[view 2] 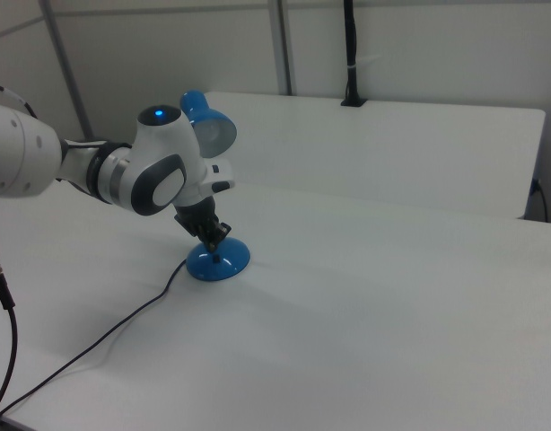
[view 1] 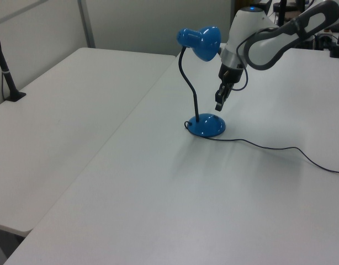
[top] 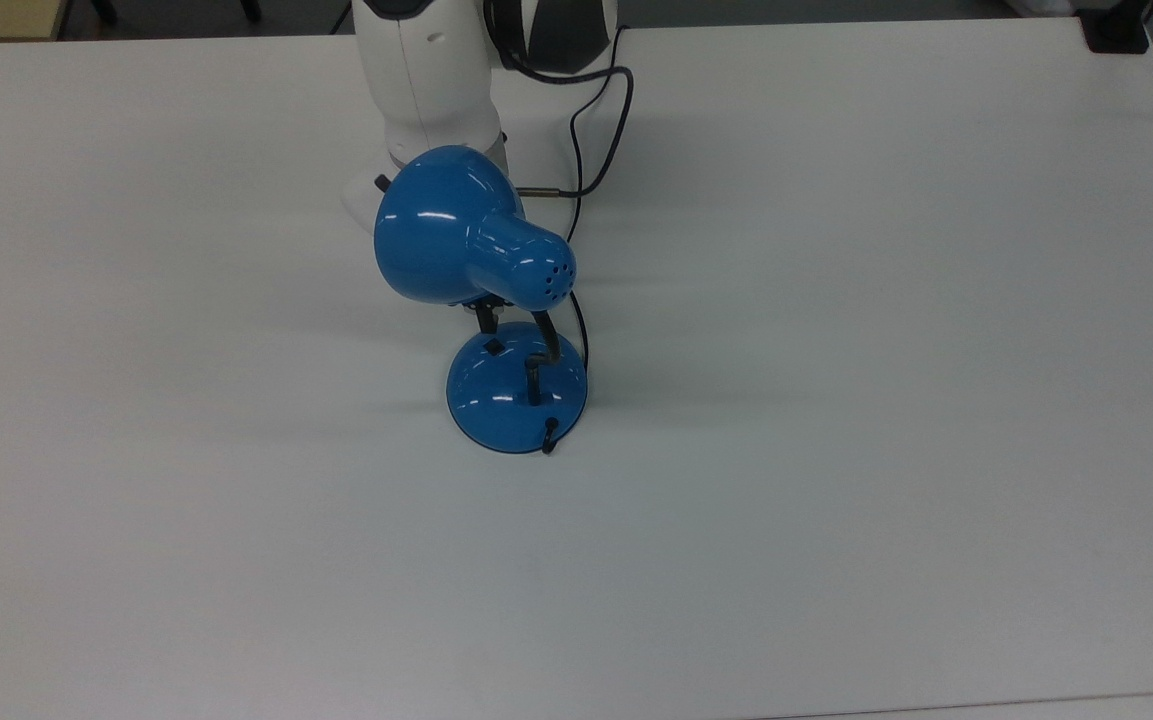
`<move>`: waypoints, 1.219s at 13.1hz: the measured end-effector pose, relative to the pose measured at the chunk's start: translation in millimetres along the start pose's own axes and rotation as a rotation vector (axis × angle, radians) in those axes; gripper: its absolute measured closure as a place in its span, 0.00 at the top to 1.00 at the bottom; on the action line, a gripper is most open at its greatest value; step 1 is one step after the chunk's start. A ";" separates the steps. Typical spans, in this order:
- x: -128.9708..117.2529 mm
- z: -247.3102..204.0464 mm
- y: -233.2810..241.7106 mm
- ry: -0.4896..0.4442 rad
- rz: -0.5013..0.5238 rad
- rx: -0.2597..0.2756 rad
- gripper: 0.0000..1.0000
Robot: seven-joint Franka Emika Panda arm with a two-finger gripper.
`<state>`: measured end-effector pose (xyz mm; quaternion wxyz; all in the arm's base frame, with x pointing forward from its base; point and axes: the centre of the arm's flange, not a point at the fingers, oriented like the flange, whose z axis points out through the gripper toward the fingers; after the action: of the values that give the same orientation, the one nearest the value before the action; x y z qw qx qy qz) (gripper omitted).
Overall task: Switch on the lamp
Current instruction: 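Press the switch on the lamp base with the gripper fingertips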
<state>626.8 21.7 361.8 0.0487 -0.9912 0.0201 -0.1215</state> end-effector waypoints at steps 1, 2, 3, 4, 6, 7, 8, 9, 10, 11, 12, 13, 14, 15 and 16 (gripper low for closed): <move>0.7 6.3 -2.4 0.006 0.000 0.001 0.01; 0.7 12.0 -3.1 0.003 0.001 0.001 0.01; 1.5 14.5 -3.0 0.005 0.002 0.001 0.01; 3.3 16.2 -2.9 0.008 0.003 0.001 0.01; 8.2 20.2 -3.1 0.011 0.007 0.002 0.01; 9.6 23.2 -3.7 0.009 0.009 0.003 0.01; 10.7 23.8 -4.6 0.011 0.010 0.003 0.01; 10.9 23.8 -5.0 0.011 0.010 0.004 0.01; 11.1 24.0 -5.2 0.011 0.010 0.004 0.01; 11.1 24.0 -5.2 0.011 0.010 0.004 0.01; 11.1 24.1 -5.2 0.011 0.010 0.004 0.01; 11.2 24.2 -5.3 0.011 0.010 0.004 0.01; 11.2 24.2 -5.3 0.011 0.010 0.004 0.01; 11.2 24.3 -5.4 0.011 0.010 0.004 0.01; 11.2 24.3 -5.4 0.011 0.011 0.004 0.01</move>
<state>643.7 28.7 341.6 0.0512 -0.9903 0.0258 -0.1266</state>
